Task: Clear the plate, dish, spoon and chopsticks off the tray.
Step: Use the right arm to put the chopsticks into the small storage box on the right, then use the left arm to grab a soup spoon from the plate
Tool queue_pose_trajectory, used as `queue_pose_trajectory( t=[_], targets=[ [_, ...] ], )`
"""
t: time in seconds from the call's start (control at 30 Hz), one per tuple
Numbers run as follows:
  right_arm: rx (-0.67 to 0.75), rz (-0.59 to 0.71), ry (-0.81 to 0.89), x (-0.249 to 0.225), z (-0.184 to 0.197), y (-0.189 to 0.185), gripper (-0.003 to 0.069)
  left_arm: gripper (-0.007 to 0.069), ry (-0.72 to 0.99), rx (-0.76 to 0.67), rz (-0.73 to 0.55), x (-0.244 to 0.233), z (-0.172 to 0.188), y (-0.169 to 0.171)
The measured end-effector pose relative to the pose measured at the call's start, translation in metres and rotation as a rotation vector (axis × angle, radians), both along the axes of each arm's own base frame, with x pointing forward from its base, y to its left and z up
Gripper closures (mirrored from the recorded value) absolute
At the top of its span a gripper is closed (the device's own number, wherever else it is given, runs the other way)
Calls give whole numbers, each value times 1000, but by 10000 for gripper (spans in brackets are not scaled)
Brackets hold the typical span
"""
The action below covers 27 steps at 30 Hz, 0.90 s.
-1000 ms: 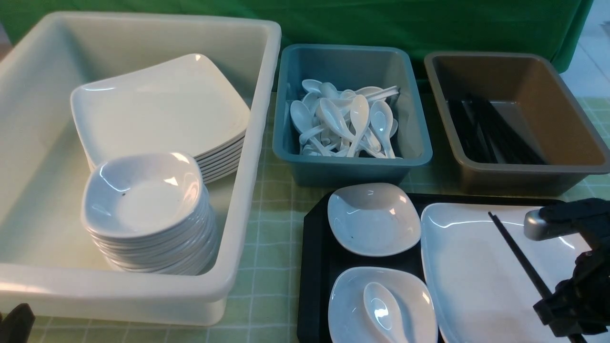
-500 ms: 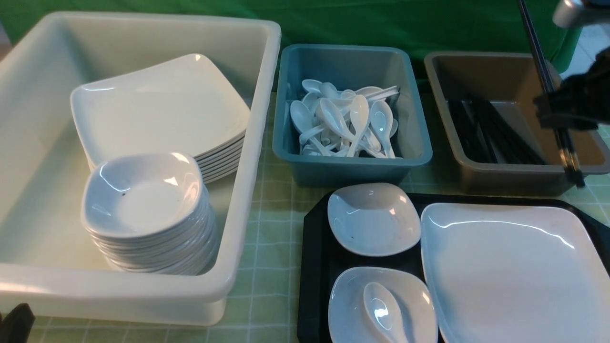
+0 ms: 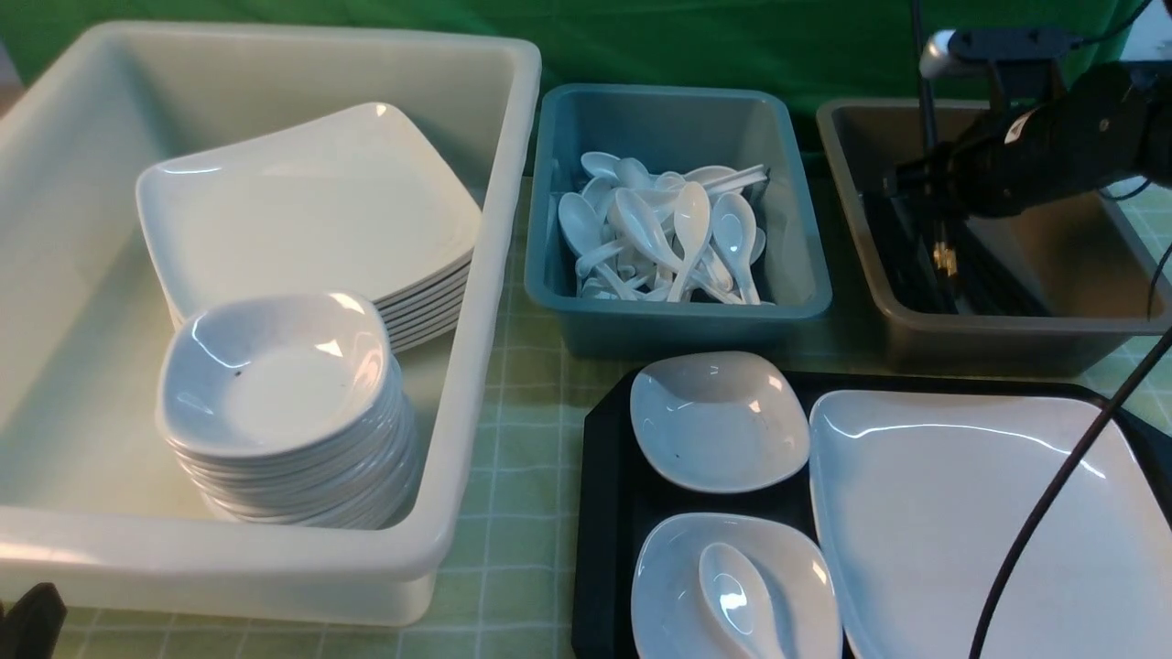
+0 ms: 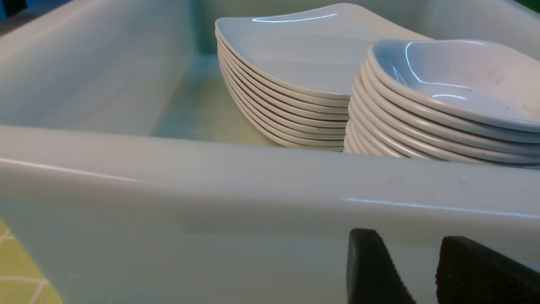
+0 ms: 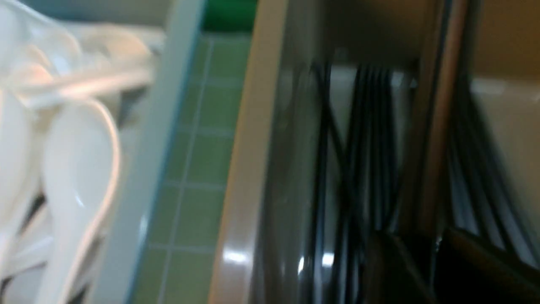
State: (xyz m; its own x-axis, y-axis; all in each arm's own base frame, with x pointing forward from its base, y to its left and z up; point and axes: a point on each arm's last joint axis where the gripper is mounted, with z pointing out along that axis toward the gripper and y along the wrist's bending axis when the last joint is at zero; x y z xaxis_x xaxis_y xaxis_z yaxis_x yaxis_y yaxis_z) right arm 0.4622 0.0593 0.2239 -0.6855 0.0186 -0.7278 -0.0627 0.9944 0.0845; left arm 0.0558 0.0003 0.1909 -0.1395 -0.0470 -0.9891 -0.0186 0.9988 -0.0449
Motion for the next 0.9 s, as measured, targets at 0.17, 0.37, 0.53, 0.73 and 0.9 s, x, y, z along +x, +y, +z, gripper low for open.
queue_pose_trajectory(
  t=[0.17, 0.37, 0.53, 0.73, 0.9],
  targets=[
    [-8, 5, 43, -3, -1, 0, 345, 403, 0, 0, 0, 0, 0, 0],
    [-31, 25, 138, -27, 34, -3, 414, 403, 0, 0, 0, 0, 0, 0],
    [-79, 79, 241, -69, 83, -7, 585, 403, 0, 0, 0, 0, 0, 0],
    [-82, 105, 356, -129, 124, -12, 657, 403, 0, 3, 0, 0, 0, 0],
    [-91, 161, 411, -186, 123, -4, 657, 403, 0, 3, 0, 0, 0, 0]
  ],
)
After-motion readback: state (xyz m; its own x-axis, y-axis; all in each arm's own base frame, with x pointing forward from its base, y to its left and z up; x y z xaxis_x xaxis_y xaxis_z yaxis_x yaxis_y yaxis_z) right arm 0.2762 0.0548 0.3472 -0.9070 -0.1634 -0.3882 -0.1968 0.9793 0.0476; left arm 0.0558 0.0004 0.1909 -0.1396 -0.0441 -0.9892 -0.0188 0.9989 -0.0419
